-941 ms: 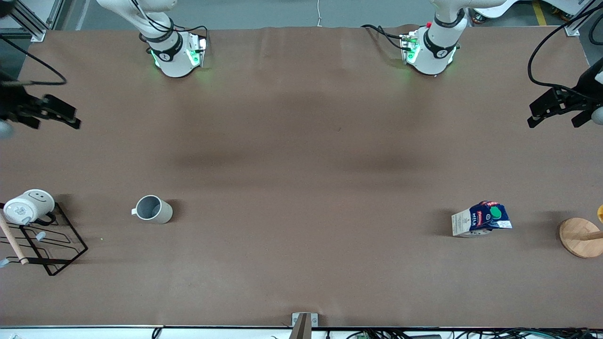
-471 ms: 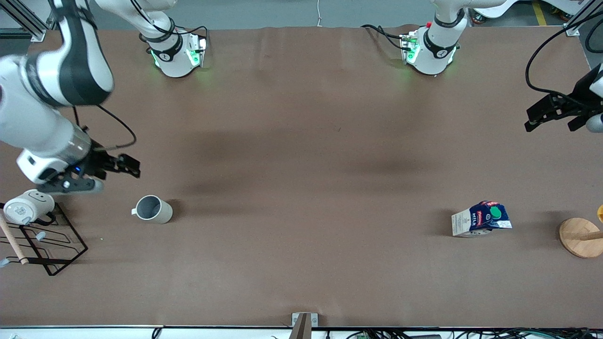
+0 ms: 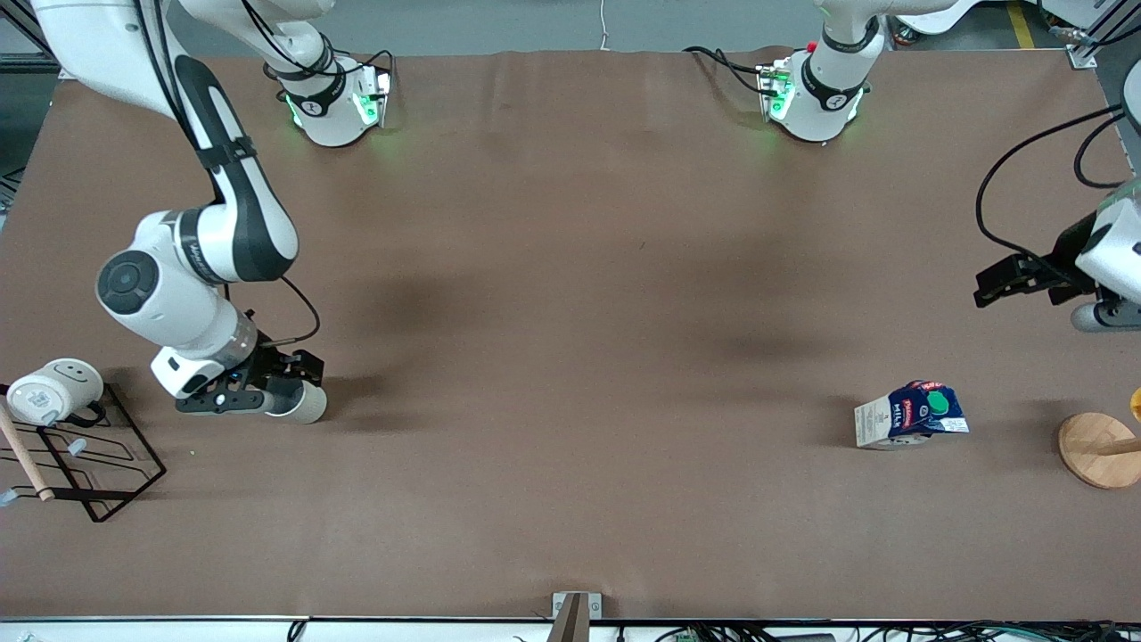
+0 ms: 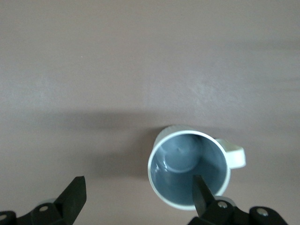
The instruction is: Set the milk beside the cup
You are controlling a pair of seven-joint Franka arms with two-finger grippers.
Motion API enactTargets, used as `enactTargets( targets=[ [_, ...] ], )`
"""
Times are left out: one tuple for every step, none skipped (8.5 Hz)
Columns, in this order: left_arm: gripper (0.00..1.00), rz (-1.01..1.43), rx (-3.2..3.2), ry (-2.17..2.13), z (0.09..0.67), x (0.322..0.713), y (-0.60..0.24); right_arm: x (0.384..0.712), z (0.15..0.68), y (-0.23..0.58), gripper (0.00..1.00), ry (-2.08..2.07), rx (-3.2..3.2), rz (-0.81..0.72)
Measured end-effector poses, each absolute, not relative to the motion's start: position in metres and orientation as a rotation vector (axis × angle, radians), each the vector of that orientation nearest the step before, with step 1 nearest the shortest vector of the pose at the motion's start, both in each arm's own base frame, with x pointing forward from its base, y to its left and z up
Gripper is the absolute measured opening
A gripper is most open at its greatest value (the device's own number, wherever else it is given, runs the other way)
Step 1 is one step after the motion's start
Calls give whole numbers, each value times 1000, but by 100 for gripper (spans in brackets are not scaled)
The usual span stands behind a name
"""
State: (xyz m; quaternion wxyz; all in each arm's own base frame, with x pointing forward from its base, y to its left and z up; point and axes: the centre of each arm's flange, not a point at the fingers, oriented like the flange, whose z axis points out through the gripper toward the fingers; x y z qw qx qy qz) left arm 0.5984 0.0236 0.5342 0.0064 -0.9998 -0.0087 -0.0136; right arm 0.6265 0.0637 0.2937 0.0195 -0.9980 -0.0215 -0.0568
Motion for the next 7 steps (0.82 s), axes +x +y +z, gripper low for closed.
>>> enactTargets(
  targets=[
    [100, -61, -3126, -23, 526, 605, 27, 628, 281, 66, 100, -71, -3095, -187],
    [100, -84, -3124, -11, 519, 611, 27, 628, 274, 66, 100, -69, -3096, -184],
    [100, -103, -3121, 5, 506, 620, 26, 629, 270, 65, 100, -68, -3096, -192],
    [100, -109, -3118, 20, 489, 629, 27, 630, 269, 65, 100, -68, -3095, -201],
    [100, -111, -3116, 17, 472, 637, 29, 630, 267, 66, 99, -69, -3095, -199],
    [100, -115, -3113, 5, 455, 644, 37, 629, 261, 66, 98, -69, -3096, -190],
    [100, -126, -3108, 24, 435, 652, 43, 629, 253, 65, 98, -69, -3098, -182]
  ],
)
